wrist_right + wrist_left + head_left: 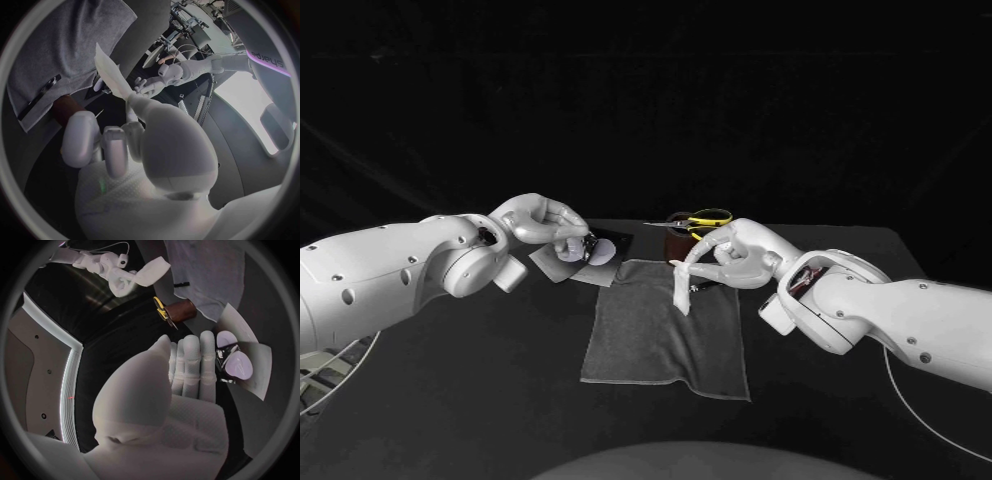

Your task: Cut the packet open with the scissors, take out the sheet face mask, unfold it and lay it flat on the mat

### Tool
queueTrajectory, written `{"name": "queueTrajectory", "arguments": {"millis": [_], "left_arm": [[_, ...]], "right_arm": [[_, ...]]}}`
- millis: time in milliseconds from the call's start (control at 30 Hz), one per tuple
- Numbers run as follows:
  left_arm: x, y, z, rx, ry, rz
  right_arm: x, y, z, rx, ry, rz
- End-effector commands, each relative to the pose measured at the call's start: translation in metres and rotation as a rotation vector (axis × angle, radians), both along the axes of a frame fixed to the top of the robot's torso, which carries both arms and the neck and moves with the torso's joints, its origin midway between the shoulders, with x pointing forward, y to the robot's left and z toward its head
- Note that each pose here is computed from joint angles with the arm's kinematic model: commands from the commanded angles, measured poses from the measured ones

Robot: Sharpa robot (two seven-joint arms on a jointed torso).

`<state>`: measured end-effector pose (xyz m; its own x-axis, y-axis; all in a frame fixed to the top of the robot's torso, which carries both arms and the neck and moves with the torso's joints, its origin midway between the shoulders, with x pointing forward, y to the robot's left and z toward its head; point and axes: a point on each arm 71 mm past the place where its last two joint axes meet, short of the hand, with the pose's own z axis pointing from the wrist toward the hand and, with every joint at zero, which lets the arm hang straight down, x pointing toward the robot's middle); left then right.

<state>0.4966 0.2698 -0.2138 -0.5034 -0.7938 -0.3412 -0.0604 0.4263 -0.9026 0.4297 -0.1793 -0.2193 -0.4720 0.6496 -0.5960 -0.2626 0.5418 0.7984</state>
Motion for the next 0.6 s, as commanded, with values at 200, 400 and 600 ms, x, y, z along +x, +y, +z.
{"name": "queueTrajectory", "arguments": {"millis": [200,400,600], "left_arm": [[-0.0254,-0.041,-0.0012,-0.101,-0.107,-0.154],[-0.0341,-0.059,-0.0096,-0.075,-0.121,-0.18],[-0.0372,-0.075,-0.0188,-0.046,-0.128,-0.17]], "right_arm": [[0.002,-0.006,-0.001,0.157,0.089,-0.108],[-0.002,-0.004,0.0,0.21,0.13,-0.123],[0.0,-0.005,0.009,0.257,0.151,-0.143]]}}
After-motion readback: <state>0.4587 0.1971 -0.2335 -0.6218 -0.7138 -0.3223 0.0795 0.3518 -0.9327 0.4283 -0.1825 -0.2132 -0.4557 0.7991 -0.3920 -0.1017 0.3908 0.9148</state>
